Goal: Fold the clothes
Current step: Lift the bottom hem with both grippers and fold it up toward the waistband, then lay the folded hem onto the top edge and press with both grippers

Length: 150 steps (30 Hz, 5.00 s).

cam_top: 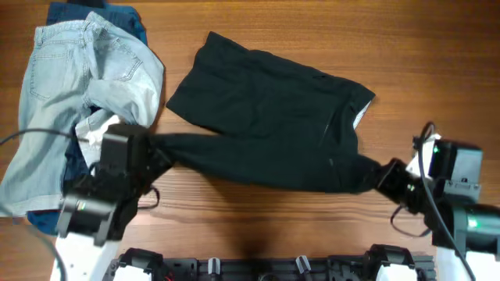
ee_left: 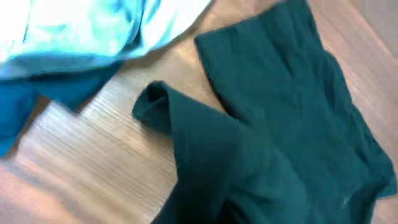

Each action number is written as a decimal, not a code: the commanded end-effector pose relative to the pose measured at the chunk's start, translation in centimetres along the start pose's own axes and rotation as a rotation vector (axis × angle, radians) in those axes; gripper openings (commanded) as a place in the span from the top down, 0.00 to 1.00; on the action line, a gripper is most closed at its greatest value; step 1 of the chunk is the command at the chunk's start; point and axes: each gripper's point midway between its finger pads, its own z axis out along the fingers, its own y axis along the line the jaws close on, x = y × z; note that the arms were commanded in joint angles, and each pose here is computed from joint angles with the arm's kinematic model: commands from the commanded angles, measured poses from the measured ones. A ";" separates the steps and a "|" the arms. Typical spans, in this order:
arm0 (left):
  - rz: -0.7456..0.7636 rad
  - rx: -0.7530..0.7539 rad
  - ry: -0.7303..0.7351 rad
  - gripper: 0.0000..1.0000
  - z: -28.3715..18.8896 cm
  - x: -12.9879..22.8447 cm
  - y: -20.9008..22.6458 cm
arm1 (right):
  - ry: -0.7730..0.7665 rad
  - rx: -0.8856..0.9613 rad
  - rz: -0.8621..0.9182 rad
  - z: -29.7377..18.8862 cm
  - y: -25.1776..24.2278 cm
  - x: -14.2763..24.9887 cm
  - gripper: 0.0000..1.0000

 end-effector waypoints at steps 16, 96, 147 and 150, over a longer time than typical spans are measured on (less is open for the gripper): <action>0.099 0.204 -0.539 0.96 14.1 -13.4 -13.4 | -0.055 0.117 -0.019 13.9 -1.4 -11.0 0.96; 0.492 0.208 0.037 0.87 23.8 -3.2 -18.0 | -0.138 -0.322 -0.217 22.1 8.8 -15.0 0.72; 0.391 0.003 0.222 0.06 11.0 -3.3 -9.4 | 0.112 -0.007 0.111 19.5 -1.8 -8.0 0.06; 0.392 -0.001 0.227 0.05 11.1 -3.2 -9.3 | 0.125 -0.004 0.126 20.6 -1.9 -7.8 0.16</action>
